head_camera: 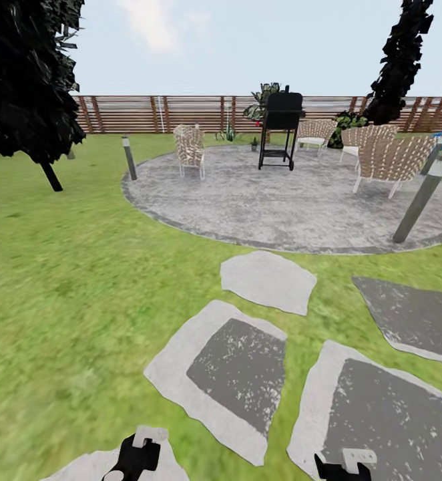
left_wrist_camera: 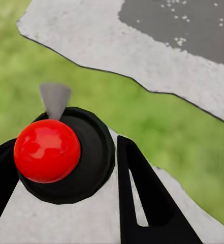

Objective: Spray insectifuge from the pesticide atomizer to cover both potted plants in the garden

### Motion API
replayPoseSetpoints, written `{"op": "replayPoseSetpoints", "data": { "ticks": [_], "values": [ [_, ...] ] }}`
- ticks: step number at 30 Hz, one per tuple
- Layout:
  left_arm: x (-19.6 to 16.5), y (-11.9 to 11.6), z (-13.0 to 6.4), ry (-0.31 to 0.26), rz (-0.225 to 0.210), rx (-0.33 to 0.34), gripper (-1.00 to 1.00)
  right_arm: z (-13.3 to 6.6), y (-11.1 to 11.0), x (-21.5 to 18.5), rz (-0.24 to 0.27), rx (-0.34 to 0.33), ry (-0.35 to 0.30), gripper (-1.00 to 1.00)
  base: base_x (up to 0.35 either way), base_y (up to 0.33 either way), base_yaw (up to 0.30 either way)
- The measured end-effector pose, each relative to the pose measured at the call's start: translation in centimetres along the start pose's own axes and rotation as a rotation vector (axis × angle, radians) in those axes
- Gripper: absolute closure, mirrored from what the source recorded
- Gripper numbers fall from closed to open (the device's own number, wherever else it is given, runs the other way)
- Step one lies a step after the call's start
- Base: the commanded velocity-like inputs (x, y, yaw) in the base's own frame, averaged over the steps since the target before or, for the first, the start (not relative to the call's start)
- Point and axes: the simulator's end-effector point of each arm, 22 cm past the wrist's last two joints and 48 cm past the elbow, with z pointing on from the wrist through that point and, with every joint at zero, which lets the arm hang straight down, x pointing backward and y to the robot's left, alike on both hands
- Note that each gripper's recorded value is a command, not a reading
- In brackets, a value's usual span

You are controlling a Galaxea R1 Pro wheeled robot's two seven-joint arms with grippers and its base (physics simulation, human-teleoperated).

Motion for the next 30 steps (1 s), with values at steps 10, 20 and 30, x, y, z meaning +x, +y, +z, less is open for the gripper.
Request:
{"op": "replayPoseSetpoints", "data": {
  "ticks": [10, 20, 30],
  "values": [
    [-0.19, 0.11, -0.04, -0.005, 0.001, -0.001, 1.00, -0.01, 0.11, -0.18, 0.000, -0.002, -0.004, -1.00, 0.285, -0.151, 0.122],
    [-0.29, 0.01, -0.06, -0.007, 0.000, 0.000, 1.00, -0.04, 0.09, -0.21, -0.001, -0.003, -0.004, -1.00, 0.285, -0.151, 0.061],
    [-0.29, 0.02, -0.06, -0.007, 0.000, 0.000, 1.00, -0.07, -0.40, -0.23, -0.004, 0.003, -0.004, -1.00, 0.285, -0.151, 0.000]
  ]
}}
